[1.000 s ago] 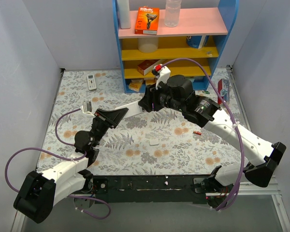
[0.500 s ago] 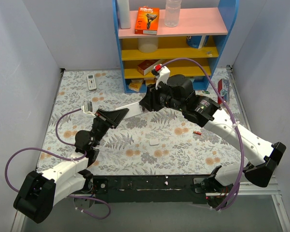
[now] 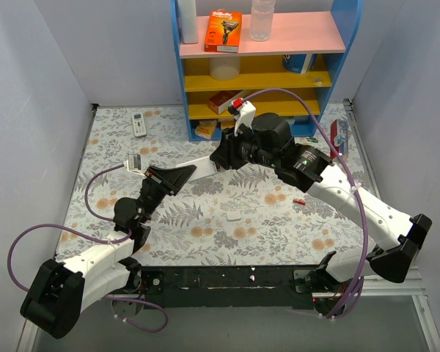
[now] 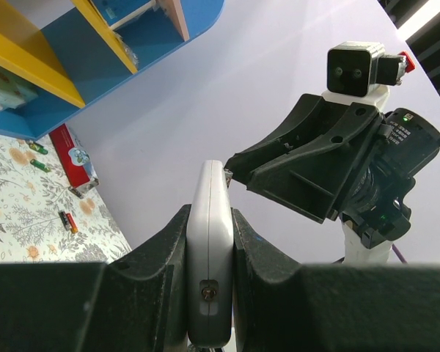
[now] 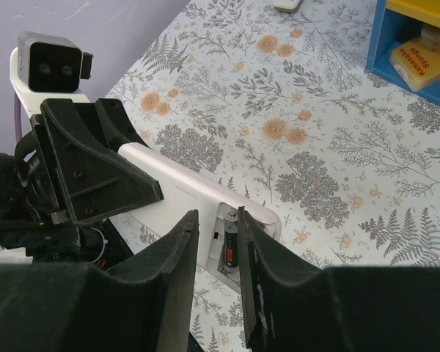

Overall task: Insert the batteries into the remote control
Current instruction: Load the battery into the remote control.

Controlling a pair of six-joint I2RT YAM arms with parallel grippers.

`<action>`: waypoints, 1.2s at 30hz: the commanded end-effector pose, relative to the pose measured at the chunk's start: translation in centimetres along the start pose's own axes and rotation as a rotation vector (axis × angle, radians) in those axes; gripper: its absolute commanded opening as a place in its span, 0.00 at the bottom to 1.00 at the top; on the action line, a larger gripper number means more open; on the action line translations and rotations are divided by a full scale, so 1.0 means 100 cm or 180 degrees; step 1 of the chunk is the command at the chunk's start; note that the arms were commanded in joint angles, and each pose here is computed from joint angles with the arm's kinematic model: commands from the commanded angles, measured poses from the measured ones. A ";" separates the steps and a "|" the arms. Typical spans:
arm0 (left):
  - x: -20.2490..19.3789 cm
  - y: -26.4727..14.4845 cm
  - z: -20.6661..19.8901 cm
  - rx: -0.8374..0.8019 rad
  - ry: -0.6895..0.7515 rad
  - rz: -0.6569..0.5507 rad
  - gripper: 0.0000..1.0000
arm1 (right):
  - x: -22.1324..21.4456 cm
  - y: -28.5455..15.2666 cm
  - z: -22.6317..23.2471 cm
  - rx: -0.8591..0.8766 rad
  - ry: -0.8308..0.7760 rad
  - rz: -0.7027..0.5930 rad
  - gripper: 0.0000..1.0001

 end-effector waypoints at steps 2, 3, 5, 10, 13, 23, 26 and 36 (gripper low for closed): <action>0.004 0.001 -0.012 -0.0184 0.0048 -0.0063 0.00 | 0.016 -0.005 0.009 0.0109 0.0004 -0.0202 0.36; 0.005 0.001 -0.013 -0.0193 0.0050 -0.0066 0.00 | 0.016 -0.005 0.008 0.0100 -0.0004 -0.0206 0.37; 0.005 0.001 -0.013 -0.0200 0.0049 -0.0074 0.00 | 0.016 -0.005 0.008 0.0095 -0.0015 -0.0219 0.39; 0.004 0.000 -0.013 -0.0213 0.0020 -0.0068 0.00 | 0.019 -0.008 0.009 0.0102 -0.0057 -0.0259 0.43; 0.004 -0.001 -0.012 -0.0218 0.0000 -0.0079 0.00 | 0.021 -0.010 0.010 0.0113 -0.0089 -0.0286 0.46; 0.002 -0.002 -0.013 -0.0278 -0.0068 -0.0058 0.00 | 0.033 -0.016 0.019 0.0332 -0.0284 -0.0389 0.51; 0.002 -0.002 -0.013 -0.0304 -0.0061 -0.0042 0.00 | 0.030 -0.014 0.019 0.0387 -0.0281 -0.0332 0.51; 0.002 -0.002 -0.016 -0.0375 -0.0085 -0.0041 0.00 | 0.029 -0.009 0.022 0.0485 -0.0296 -0.0266 0.51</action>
Point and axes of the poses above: each gripper's point midway between its finger pads, its own y axis out along the fingers, its own z axis along the line the jaws close on, x = y × z, the point moved 9 cm from there along -y, back along the fingers, and after that the axes turned 6 degrees about y, right-handed, at the moved point
